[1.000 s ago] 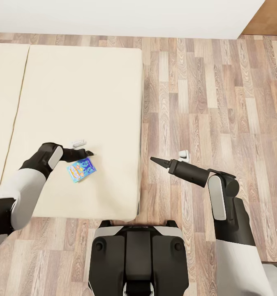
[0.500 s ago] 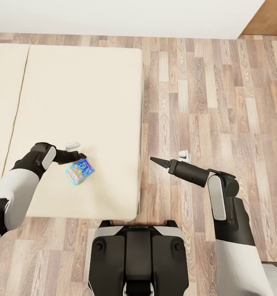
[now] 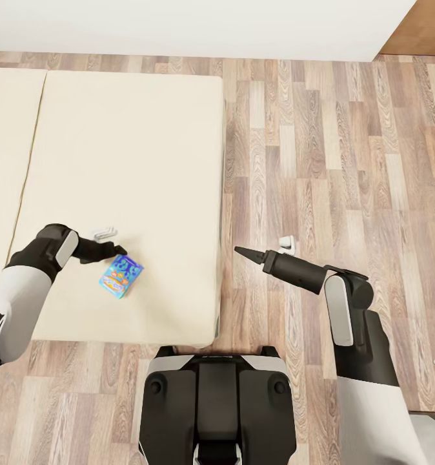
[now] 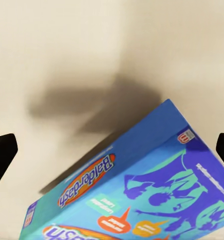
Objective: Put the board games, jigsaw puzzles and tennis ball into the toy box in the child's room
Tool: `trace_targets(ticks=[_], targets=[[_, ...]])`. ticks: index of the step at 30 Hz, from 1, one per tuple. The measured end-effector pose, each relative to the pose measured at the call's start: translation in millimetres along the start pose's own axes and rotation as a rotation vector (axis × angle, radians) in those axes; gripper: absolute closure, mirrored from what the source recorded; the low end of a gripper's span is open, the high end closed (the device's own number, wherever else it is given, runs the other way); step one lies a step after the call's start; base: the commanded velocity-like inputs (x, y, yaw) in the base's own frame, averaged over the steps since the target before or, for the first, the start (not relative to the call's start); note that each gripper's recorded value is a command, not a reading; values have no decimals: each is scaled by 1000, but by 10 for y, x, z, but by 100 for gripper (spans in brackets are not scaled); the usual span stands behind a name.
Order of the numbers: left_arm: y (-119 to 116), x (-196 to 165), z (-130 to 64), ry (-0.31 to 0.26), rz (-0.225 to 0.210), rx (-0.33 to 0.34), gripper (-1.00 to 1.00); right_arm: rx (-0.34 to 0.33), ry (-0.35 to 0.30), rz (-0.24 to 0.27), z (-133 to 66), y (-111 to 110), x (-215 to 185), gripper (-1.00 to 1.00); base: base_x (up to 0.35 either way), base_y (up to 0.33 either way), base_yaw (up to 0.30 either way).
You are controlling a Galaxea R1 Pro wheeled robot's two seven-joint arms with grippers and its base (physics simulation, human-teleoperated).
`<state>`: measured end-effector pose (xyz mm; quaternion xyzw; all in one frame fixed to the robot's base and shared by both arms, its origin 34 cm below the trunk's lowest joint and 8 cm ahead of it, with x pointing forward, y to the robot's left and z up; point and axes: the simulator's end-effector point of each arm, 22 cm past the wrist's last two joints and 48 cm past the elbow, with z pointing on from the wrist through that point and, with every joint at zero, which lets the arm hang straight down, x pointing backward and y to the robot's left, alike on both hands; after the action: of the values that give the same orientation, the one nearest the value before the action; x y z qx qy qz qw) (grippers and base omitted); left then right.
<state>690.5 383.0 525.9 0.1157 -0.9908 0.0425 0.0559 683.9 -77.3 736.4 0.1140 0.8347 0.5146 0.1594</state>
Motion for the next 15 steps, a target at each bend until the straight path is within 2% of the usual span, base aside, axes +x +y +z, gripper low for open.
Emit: trace_targets(ticks=[15], targets=[[-55,72,31,24,-2,10,-100,-1,-1,1,2,3,0,-100,0,0,0]])
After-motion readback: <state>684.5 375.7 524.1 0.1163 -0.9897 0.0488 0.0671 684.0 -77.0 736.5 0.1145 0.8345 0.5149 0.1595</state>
